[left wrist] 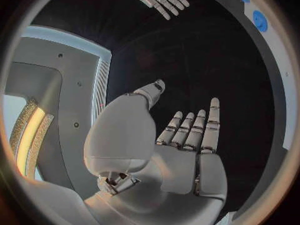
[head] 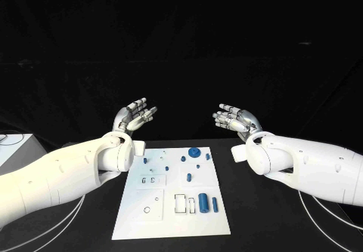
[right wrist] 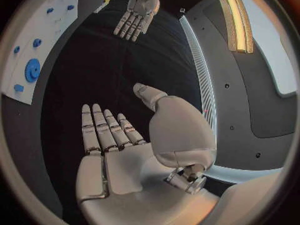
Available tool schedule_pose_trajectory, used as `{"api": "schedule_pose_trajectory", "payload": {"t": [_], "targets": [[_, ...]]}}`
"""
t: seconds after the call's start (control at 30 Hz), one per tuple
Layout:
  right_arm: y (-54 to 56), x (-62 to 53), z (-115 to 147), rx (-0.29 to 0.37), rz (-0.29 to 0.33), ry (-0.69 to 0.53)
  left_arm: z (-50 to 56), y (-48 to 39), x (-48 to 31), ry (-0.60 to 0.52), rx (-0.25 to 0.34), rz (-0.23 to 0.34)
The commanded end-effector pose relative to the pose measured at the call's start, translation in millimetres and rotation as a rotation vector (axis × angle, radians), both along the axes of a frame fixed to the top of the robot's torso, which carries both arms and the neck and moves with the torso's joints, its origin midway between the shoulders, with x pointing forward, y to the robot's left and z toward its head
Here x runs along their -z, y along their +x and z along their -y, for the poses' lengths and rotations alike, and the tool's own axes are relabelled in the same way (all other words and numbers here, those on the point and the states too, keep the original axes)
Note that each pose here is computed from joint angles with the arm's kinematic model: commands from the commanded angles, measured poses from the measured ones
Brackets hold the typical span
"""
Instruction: Assemble the parts on the task board
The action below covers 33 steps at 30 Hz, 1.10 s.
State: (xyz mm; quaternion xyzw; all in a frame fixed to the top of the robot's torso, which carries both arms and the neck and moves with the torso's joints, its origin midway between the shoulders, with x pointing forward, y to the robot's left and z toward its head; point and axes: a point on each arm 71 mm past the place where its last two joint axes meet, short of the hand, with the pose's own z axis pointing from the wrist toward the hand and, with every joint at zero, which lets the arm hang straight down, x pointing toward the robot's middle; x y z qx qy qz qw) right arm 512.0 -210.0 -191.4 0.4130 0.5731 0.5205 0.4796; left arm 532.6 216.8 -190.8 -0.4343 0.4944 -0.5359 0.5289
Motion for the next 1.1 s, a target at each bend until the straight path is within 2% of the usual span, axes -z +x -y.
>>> {"api": "schedule_pose_trajectory", "payload": {"t": [0.03, 0.2, 0.23, 0.4, 0.63, 0.87, 1.1], "targets": [[1.1, 0.1, -8.7, -0.166, -0.038, -0.045, 7.5, 0.2, -4.0, 0.001, 0.097, 0.039], [3.3, -1.9, -7.9, -0.183, -0.041, -0.059, 7.5, 0.2, -4.0, 0.001, 0.097, 0.039], [7.6, -13.9, 7.2, -0.175, 0.22, -0.361, 0.6, -5.5, -5.5, -0.015, 0.135, 0.025], [7.4, -19.3, 4.7, -0.218, 0.309, -0.501, -1.0, -12.0, -7.9, -0.021, 0.172, 0.022], [6.5, -22.0, -6.3, -0.299, 0.393, -0.7, -1.9, -23.2, -10.9, -0.027, 0.24, 0.006], [8.8, -19.5, -17.7, -0.349, 0.463, -0.897, -2.9, -40.3, -16.7, -0.041, 0.323, -0.003], [14.6, -12.5, -26.5, -0.39, 0.456, -1.084, -3.5, -60.1, -24.2, -0.056, 0.392, -0.005]]}}
